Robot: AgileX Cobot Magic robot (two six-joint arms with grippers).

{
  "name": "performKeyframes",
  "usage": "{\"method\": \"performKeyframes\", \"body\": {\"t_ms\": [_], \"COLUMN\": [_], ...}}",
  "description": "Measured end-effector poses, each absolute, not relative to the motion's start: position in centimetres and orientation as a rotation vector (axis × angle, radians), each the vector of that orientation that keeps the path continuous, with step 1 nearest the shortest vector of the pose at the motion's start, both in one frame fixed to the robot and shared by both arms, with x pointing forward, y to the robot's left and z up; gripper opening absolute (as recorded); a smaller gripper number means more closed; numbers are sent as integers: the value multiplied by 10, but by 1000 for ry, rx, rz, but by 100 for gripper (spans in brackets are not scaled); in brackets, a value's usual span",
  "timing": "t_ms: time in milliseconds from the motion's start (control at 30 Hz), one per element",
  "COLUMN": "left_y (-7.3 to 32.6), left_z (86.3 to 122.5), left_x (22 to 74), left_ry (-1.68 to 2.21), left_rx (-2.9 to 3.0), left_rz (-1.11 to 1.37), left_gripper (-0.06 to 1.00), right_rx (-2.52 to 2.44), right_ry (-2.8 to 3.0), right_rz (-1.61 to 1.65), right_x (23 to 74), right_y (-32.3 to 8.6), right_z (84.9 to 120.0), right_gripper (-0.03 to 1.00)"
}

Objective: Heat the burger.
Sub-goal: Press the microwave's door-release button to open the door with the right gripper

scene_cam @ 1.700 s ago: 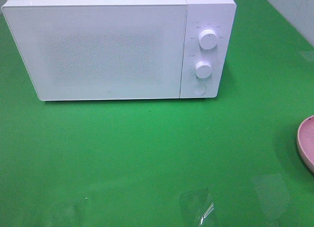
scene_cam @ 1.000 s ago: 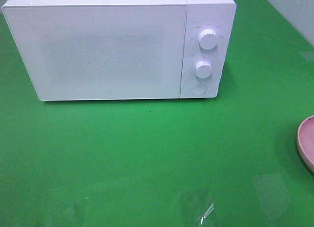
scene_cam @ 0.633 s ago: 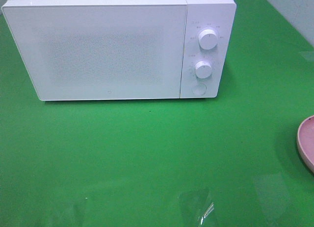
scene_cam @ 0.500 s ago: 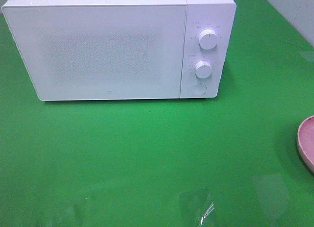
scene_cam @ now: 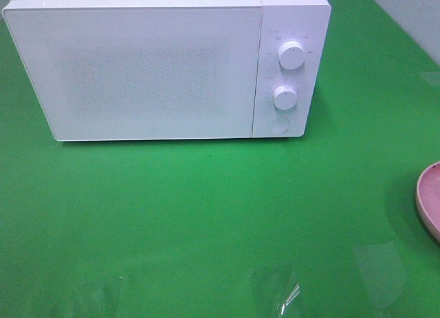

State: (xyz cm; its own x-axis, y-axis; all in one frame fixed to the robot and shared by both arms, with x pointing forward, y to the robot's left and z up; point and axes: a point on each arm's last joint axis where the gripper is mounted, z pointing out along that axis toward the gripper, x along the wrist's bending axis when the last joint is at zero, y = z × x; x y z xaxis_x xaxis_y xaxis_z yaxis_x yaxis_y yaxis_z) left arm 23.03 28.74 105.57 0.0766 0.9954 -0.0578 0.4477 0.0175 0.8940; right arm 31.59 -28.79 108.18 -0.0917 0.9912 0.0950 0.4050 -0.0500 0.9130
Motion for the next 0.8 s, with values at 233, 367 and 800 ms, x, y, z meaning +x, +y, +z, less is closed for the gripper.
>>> {"method": "performKeyframes", "body": {"t_ms": [233,367,800], "left_y": [287,287,287], "left_z": [1056,1056,1056], "left_x": [230,230,230], "left_ry": [1487,1487,1487], "left_rx": [1549,1549,1549], "left_rz": [858,858,858], "left_gripper": [97,97,97], "right_rx": [1520,1522,1518], "right_ry": [1560,1556,1568], "right_rz": [1107,1104,1063], "right_x": [341,355,402], "right_y": [-287,-286,-284], "right_z": [1080,1079,1064], "right_gripper": [73,73,73]}}
